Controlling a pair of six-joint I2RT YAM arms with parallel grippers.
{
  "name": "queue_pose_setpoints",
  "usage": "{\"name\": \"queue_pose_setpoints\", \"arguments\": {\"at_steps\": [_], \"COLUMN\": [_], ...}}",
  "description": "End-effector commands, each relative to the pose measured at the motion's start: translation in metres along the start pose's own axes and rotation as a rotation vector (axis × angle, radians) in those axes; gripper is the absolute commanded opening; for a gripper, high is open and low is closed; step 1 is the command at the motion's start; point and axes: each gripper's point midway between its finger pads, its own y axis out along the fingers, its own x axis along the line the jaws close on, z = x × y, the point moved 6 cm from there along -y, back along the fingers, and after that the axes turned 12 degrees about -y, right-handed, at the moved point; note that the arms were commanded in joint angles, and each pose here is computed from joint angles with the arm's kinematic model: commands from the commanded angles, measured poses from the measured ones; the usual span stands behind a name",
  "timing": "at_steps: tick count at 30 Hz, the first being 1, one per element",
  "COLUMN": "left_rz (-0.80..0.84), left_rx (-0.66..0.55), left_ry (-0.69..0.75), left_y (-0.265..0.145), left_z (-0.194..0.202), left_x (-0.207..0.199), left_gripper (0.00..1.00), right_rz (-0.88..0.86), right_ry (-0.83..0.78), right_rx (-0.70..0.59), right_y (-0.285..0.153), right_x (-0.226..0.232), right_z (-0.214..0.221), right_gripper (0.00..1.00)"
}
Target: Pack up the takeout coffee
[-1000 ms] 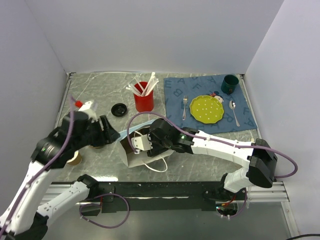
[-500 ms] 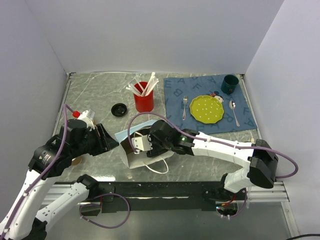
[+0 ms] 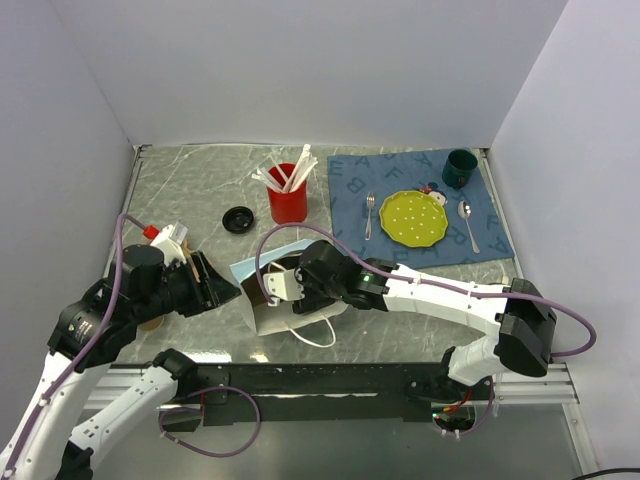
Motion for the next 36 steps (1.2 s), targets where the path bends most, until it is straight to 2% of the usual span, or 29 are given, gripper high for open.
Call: {"name": "queue_pose_setpoints", "arguments": {"at_steps": [1,9,10,11,14,17,24,32,36], "left_rz": [0.074,0.087,0.093,0.103,0.129,0.145,0.186,0.159,0.140], "left_rx": [0.024,0.012,0.019,0.023,0.025,0.010,0.053,0.064,0.059], "left_ry": [0.029,0.057,0.059,0.064,0.094,0.149,0.151,0.122,0.108], "left_y": [0.000,0.017,0.019,0.021,0.025,0.027,0.033,0.036,0.035], "left_z": [0.001,-0.003,-0.003,-0.003,-0.004,-0.006,0.001,0.005,0.004], "left_x": [-0.010,-0.010,-0.010,-0.011,-0.014,-0.013,-0.011,-0.005,-0.004], "left_gripper": [0.56,0.49,0.44,0.33,0.13,0.01,0.01,0.01,0.01], "right_rz": [0.051,0.060,0.059,0.059,0.069,0.077,0.092,0.085,0.135], "right_ry": [0.024,0.033,0.037,0.046,0.043,0.028,-0.021,-0.029,-0.027], "right_rx": [-0.022,-0.014,-0.013,-0.012,-0.014,-0.011,-0.007,-0.012,-0.004], "right_y": [-0.002,-0.002,-0.002,-0.003,-0.001,0.000,0.007,0.017,0.016], "right_x": [-0.009,-0.012,-0.012,-0.013,-0.014,-0.018,-0.021,-0.026,-0.035], "right_z": [-0.007,-0.007,-0.008,-0.008,-0.009,-0.009,-0.007,-0.002,-0.003], "right_gripper": [0.33,0.33,0.33,0.33,0.34,0.33,0.33,0.33,0.31]}}
